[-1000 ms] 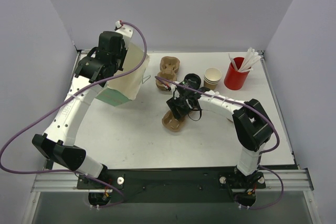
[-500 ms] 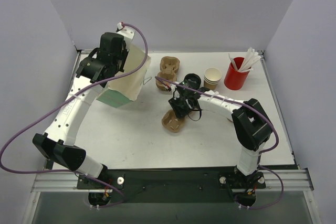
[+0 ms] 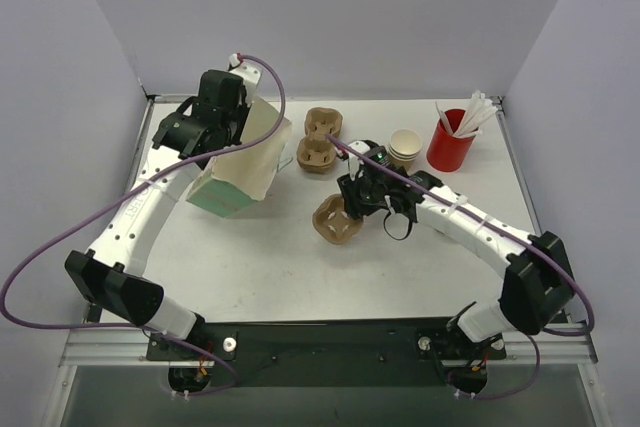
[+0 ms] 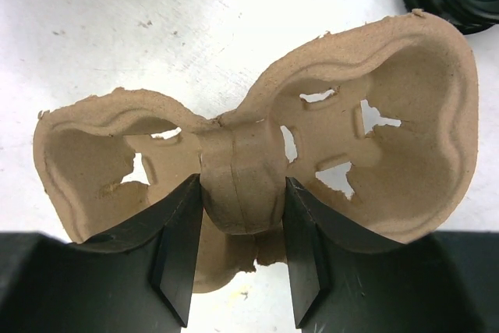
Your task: Pack the takeout coffee
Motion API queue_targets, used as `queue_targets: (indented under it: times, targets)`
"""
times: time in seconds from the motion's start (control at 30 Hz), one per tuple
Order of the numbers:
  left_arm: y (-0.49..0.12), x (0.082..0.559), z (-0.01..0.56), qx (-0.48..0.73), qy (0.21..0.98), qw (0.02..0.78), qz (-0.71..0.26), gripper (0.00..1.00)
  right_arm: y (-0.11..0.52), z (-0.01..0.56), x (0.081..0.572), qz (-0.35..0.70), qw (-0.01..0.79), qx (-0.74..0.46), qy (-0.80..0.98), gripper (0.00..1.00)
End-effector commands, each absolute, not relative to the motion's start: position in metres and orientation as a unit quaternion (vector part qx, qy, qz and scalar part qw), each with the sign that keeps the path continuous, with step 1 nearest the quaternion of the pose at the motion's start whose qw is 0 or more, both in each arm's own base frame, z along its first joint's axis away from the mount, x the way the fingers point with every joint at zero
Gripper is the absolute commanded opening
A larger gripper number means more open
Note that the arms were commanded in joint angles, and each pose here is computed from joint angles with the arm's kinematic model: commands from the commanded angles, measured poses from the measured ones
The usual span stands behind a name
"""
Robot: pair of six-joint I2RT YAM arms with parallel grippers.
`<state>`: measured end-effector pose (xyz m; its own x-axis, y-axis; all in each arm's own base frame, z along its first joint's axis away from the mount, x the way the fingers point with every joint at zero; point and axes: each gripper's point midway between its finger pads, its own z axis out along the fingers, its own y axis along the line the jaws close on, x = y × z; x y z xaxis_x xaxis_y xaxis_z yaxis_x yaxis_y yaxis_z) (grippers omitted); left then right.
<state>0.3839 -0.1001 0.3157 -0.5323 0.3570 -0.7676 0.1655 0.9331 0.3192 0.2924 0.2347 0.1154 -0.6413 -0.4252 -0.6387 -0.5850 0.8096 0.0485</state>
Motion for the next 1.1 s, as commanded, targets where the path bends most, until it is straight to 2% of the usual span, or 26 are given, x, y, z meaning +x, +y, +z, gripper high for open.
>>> queue_targets:
  times: [0.0, 0.23, 0.5, 0.83, 1.07]
  targets:
    - [-0.111, 0.376, 0.327, 0.145, 0.863, 0.479, 0.067, 0.00, 0.226, 0.150, 0.281, 0.136, 0.349, -0.260, 0.890, 0.32]
    - [-0.138, 0.366, 0.302, 0.171, 0.876, 0.450, 0.030, 0.00, 0.224, 0.228, 0.271, 0.172, 0.435, -0.258, 0.846, 0.33]
    - [-0.163, 0.352, 0.279, 0.200, 0.881, 0.428, 0.015, 0.00, 0.265, 0.301, 0.267, 0.250, 0.506, -0.284, 0.775, 0.33]
    - [-0.163, 0.346, 0.309, 0.186, 0.870, 0.456, 0.028, 0.00, 0.316, 0.341, 0.256, 0.353, 0.516, -0.293, 0.724, 0.33]
    - [-0.158, 0.340, 0.319, 0.233, 0.853, 0.458, 0.098, 0.00, 0.339, 0.353, 0.253, 0.402, 0.508, -0.294, 0.702, 0.33]
